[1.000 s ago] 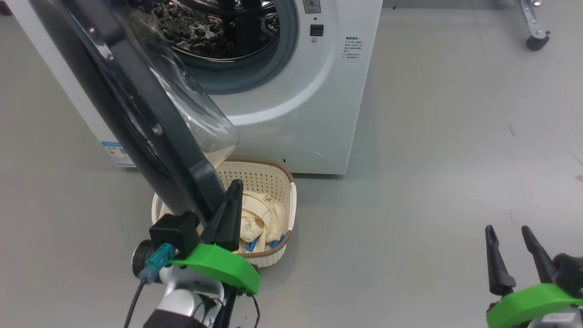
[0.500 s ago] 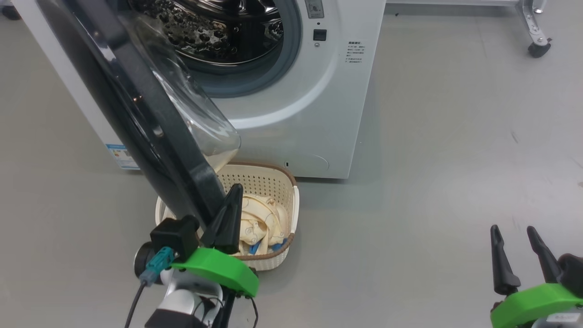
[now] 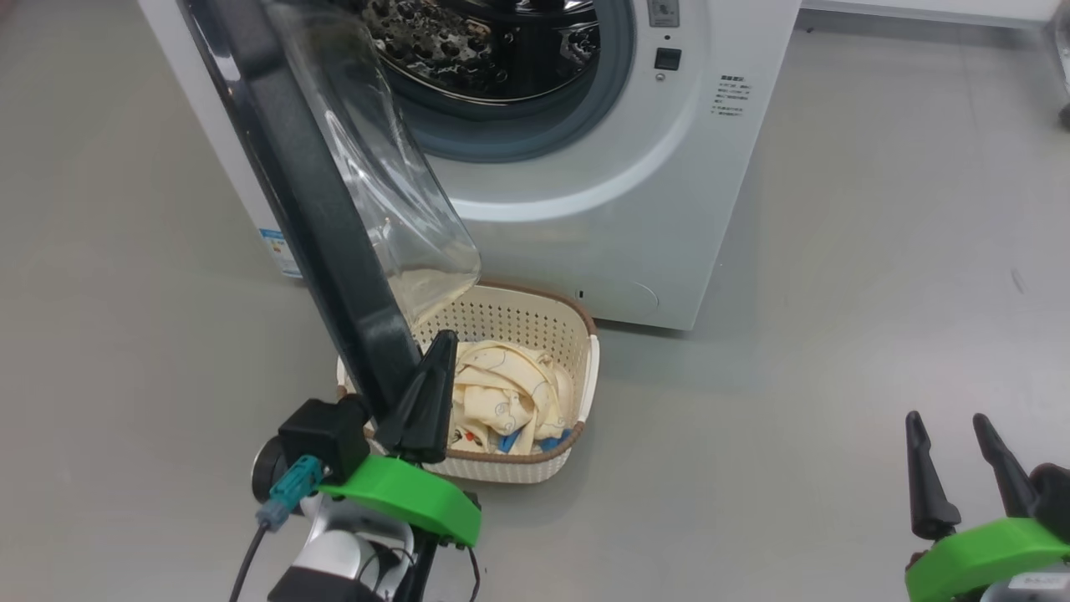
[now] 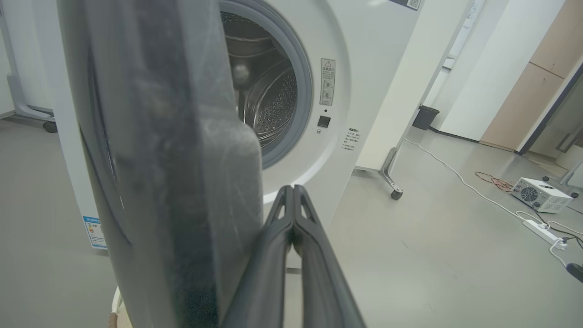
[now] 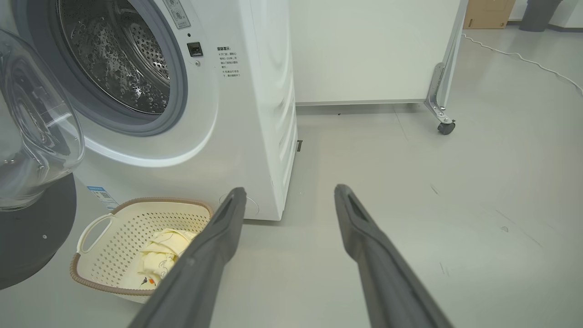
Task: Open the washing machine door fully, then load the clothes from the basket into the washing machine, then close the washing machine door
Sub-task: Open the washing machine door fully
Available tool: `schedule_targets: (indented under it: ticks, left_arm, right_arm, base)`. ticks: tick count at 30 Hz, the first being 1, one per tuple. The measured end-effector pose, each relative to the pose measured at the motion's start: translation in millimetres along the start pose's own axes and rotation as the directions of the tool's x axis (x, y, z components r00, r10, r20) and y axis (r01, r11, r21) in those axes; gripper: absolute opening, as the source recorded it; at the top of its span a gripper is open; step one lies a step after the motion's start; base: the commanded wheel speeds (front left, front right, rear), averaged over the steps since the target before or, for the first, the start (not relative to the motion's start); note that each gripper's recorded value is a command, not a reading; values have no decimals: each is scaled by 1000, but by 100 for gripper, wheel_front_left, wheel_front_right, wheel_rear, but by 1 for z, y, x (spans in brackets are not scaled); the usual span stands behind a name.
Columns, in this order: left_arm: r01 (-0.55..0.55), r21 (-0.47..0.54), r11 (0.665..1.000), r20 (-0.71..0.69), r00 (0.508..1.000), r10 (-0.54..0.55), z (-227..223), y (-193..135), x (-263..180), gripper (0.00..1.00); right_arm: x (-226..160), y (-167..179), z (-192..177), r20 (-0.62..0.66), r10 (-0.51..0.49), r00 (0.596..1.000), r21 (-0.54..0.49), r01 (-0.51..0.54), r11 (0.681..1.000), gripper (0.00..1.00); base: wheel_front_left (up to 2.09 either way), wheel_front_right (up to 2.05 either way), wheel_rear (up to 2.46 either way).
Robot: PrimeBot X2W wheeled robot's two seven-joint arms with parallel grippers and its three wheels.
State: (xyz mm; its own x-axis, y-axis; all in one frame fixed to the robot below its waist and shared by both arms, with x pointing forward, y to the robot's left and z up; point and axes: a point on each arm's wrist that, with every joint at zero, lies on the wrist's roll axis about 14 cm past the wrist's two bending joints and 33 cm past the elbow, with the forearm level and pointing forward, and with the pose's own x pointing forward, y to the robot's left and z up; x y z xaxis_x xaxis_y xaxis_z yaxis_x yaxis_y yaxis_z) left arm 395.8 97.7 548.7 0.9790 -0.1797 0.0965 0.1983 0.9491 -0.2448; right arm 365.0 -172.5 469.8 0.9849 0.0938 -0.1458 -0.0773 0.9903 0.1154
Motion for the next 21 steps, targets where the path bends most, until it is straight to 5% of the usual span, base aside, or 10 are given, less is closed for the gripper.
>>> schedule_targets:
  ticks: [21]
  left_arm:
    - [-232, 56, 971, 70, 971, 228, 24, 67, -40, 0]
  right_arm:
    - [33, 48, -2, -17, 149, 989, -12, -149, 989, 100]
  base:
    - [0, 0, 0]
